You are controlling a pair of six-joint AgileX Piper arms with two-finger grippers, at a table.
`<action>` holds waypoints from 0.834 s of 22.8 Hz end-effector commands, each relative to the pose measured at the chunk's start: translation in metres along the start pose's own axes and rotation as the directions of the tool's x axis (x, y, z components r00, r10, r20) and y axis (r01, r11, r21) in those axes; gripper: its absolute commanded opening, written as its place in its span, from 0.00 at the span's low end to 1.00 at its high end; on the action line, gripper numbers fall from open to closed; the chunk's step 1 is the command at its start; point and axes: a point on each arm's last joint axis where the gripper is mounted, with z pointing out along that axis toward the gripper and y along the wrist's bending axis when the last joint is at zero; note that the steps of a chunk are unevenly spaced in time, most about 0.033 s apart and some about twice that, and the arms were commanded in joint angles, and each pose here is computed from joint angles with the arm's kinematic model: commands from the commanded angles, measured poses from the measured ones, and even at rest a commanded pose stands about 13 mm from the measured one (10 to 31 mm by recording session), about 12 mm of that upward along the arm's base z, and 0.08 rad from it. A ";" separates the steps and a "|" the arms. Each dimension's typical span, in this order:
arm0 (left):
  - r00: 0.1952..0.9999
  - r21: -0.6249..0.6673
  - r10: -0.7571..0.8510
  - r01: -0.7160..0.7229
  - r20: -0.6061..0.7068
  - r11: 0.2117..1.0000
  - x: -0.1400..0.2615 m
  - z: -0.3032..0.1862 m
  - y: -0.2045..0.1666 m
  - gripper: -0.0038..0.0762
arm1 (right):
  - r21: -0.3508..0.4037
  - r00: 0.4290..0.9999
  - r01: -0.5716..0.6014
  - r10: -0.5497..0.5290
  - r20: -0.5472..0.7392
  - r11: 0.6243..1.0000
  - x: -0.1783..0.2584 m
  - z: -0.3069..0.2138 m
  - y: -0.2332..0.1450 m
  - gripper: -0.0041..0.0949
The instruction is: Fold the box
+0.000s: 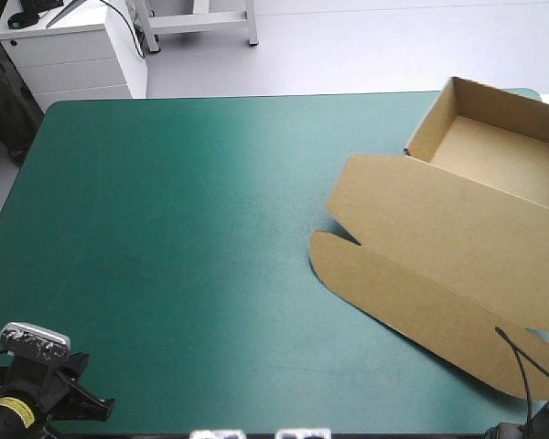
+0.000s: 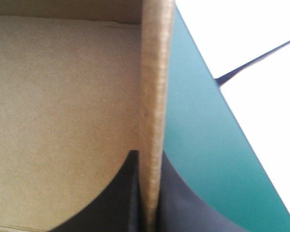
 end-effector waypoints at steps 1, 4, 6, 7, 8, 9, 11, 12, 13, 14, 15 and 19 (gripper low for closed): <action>0.998 -0.002 -0.005 0.005 0.067 1.000 -0.010 -0.004 0.001 0.04 | 0.044 0.992 -0.104 0.101 0.076 0.994 -0.002 -0.029 -0.047 0.02; 0.998 -0.002 -0.005 0.005 0.067 1.000 -0.010 -0.004 0.001 0.04 | 0.067 0.985 -0.165 0.161 0.065 0.984 -0.001 -0.023 -0.072 0.02; 0.998 -0.002 -0.005 0.005 0.067 1.000 -0.010 -0.004 0.001 0.04 | 0.076 0.981 -0.191 0.187 0.054 0.979 0.000 -0.017 -0.081 0.02; 0.998 -0.002 -0.005 0.005 0.067 1.000 -0.010 -0.004 0.001 0.04 | 0.079 0.980 -0.196 0.193 0.048 0.977 0.000 -0.014 -0.083 0.02; 0.998 -0.002 -0.005 0.005 0.067 1.000 -0.010 -0.004 0.001 0.04 | 0.079 0.980 -0.196 0.193 0.041 0.977 -0.001 -0.011 -0.084 0.02; 0.998 -0.002 -0.005 0.005 0.067 1.000 -0.010 -0.004 0.001 0.04 | 0.064 0.980 -0.199 0.198 0.027 0.978 -0.001 -0.005 -0.082 0.03; 0.998 -0.002 -0.005 0.005 0.069 1.000 -0.010 -0.004 0.001 0.04 | 0.033 0.978 -0.209 0.209 0.014 0.977 -0.002 0.000 -0.080 0.09; 0.998 -0.002 -0.005 0.005 0.069 1.000 -0.010 -0.004 0.001 0.04 | 0.028 0.978 -0.211 0.211 0.009 0.977 -0.002 0.003 -0.080 0.14; 0.998 -0.002 -0.005 0.005 0.069 1.000 -0.010 -0.004 0.001 0.04 | 0.011 0.979 -0.203 0.203 0.006 0.979 -0.002 0.003 -0.078 0.25; 0.998 -0.002 -0.005 0.005 0.069 1.000 -0.010 -0.004 0.001 0.04 | 0.011 0.980 -0.198 0.198 0.006 0.980 -0.002 0.003 -0.078 0.29; 0.998 -0.002 -0.005 0.005 0.069 1.000 -0.010 -0.004 0.001 0.04 | 0.011 0.981 -0.196 0.196 0.012 0.981 -0.003 0.003 -0.078 0.40; 0.998 -0.002 -0.005 0.005 0.069 1.000 -0.010 -0.004 0.001 0.04 | 0.007 0.982 -0.188 0.188 0.008 0.982 -0.002 0.002 -0.078 0.47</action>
